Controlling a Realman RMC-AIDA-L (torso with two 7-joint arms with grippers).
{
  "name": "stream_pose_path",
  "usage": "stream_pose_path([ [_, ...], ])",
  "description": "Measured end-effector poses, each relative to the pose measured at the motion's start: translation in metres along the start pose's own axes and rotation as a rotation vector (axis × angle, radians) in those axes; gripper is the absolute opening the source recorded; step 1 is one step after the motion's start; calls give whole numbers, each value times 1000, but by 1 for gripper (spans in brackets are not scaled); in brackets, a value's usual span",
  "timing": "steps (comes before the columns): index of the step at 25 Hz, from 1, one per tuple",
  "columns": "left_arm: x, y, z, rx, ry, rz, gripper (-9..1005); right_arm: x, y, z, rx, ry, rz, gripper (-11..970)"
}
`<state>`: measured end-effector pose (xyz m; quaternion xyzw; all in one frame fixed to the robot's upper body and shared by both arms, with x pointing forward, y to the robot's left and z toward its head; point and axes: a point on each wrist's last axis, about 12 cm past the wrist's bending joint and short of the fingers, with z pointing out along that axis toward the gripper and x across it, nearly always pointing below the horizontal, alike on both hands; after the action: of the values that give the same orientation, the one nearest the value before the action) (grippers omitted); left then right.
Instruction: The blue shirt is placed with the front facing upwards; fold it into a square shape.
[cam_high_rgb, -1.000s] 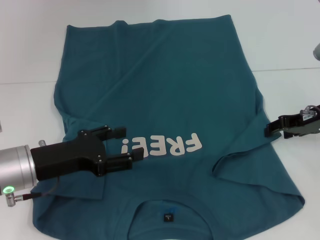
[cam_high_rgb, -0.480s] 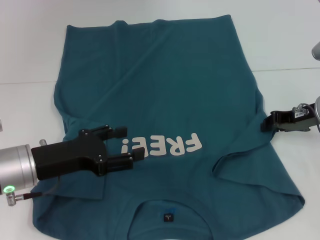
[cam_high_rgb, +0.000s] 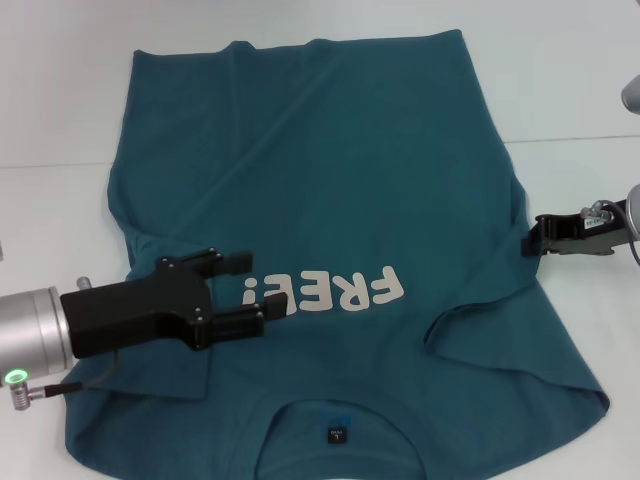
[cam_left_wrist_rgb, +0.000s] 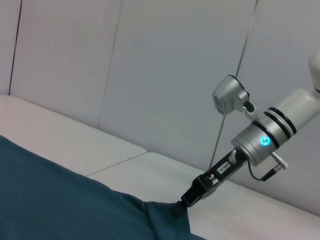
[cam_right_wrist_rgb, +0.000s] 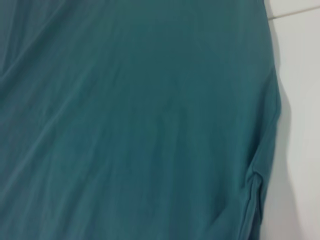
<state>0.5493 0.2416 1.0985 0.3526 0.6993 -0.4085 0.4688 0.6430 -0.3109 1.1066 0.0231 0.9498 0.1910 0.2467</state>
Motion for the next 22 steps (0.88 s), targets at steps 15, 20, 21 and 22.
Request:
stream_pose_path([
  [15,-1,0,1,0,-1,1,829,-21,22,-1,-63,-68,2,106],
  [20,1,0,0,-1,-1,-2,829,-28,35,3,-76,-94,-4,125],
  [21,1,0,0,-1,0,-2,829,-29,37,4,-78,-97,-5,129],
  [22,1,0,-1,-1,0,-2,829,-30,39,6,-78,-102,-5,133],
])
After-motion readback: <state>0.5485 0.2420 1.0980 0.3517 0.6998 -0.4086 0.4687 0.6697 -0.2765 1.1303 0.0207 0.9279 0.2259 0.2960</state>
